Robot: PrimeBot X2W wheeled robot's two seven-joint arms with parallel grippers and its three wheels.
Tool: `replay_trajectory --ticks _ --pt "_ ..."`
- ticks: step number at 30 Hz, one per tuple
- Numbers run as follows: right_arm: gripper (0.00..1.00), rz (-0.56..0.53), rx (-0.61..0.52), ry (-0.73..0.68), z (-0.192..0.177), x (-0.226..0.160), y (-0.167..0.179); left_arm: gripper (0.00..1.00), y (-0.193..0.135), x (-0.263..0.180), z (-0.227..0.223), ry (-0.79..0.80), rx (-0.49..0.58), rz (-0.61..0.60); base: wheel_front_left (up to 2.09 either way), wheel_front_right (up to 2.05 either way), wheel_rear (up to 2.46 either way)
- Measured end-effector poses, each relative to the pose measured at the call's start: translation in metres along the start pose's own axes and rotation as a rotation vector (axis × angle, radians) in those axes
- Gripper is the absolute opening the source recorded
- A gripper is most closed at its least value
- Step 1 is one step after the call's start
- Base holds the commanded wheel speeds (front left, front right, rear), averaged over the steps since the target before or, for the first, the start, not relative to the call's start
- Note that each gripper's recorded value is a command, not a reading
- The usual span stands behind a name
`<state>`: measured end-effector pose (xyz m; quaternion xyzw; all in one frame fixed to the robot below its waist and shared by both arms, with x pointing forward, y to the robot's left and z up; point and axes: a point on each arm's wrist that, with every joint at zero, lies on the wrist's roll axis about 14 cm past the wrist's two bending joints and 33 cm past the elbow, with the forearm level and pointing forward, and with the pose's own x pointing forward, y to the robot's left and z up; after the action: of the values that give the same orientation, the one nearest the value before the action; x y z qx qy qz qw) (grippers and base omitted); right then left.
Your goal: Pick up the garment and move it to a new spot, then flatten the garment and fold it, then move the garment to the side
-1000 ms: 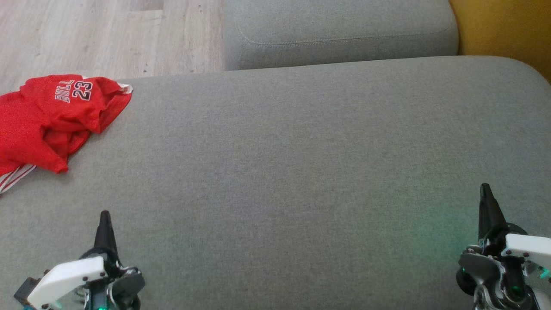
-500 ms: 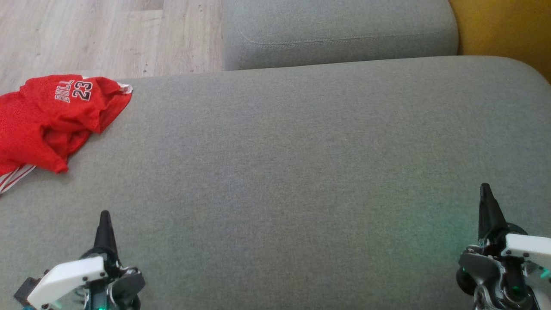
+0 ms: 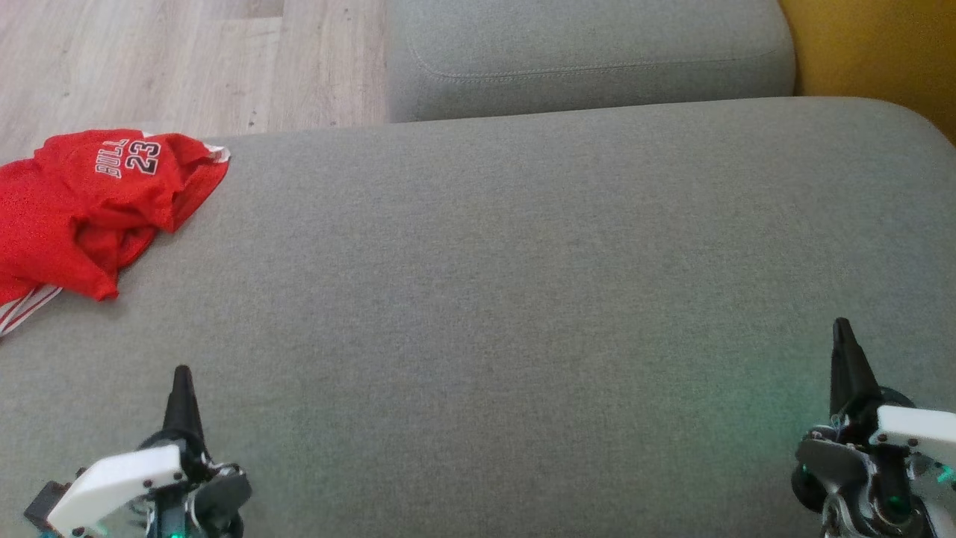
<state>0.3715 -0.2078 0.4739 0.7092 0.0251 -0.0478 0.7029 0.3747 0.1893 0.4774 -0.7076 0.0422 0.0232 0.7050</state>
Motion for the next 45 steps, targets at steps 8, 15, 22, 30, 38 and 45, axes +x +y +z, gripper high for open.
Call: replay_trajectory --ticks 8,15,22,30,38,45 --pt "1.0 -0.148 0.01 -0.005 0.0 -0.023 -0.05 1.0 0.048 -0.023 -0.003 0.003 -0.012 0.142 0.0 0.0 0.0" --pt "1.0 -0.137 0.0 -0.004 -0.003 -0.022 -0.046 1.0 0.044 -0.024 -0.006 -0.002 -0.006 0.13 0.0 0.0 0.0" --pt "1.0 -0.125 -0.038 -0.015 -0.002 -0.022 -0.042 1.0 0.036 -0.022 -0.008 0.0 0.041 0.106 0.0 0.0 0.0" --pt "1.0 -0.089 -0.174 -0.006 -0.004 -0.018 -0.029 1.0 0.027 -0.022 -0.013 0.01 0.146 0.089 0.0 0.0 0.0" --pt "1.0 -0.049 -0.304 0.016 -0.012 -0.016 -0.017 1.0 0.02 -0.022 -0.018 0.02 0.246 0.071 0.0 0.0 0.0" --pt "1.0 -0.036 -0.434 0.034 -0.019 -0.019 -0.015 1.0 0.015 -0.023 -0.021 0.023 0.363 0.056 0.0 0.0 0.0"
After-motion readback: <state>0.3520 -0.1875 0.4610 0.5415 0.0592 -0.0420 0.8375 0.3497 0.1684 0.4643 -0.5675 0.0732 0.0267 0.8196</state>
